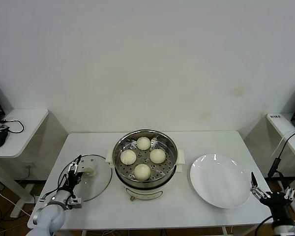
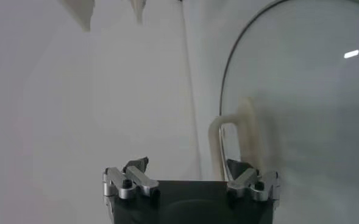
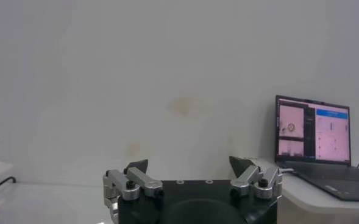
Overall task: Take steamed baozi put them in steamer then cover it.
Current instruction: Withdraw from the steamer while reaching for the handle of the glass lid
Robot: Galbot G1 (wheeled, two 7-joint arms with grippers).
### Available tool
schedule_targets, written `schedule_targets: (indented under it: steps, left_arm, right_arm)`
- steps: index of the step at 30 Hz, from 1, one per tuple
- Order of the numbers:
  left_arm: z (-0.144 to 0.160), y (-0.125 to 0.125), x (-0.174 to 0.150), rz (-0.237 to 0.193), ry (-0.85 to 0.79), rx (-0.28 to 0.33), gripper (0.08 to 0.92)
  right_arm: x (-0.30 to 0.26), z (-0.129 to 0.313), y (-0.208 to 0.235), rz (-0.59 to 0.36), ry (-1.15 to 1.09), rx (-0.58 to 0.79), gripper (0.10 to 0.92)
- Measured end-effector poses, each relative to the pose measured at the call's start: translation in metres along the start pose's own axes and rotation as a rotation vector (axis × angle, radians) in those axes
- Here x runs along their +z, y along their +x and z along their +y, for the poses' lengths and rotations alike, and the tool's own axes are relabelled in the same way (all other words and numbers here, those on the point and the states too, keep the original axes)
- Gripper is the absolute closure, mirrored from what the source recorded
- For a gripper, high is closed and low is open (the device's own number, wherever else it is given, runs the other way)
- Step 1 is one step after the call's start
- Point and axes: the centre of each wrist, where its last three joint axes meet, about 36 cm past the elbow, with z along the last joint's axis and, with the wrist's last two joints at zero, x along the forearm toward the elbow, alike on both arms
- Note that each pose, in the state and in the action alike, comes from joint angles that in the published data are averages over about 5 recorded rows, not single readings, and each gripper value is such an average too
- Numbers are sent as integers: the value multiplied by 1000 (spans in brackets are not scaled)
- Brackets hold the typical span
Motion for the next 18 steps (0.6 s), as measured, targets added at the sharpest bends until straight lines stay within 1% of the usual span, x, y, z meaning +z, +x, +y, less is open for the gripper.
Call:
schedule_targets:
  steps: [4, 7, 13, 18]
  left_arm:
    - [-2, -2, 0, 1, 10, 4, 203]
    - [-4, -3, 0, 3, 13, 12, 276]
    - [-8, -3, 3, 4, 17, 22, 449]
    - [-10, -1, 4, -1, 22, 18, 596]
  right_arm:
    - [1, 1, 1, 1, -1, -3, 199]
    - [1, 1, 1, 1, -1, -4, 200]
    - [1, 1, 1, 1, -3, -4, 199]
    - [1, 3, 0, 2, -6, -11, 200]
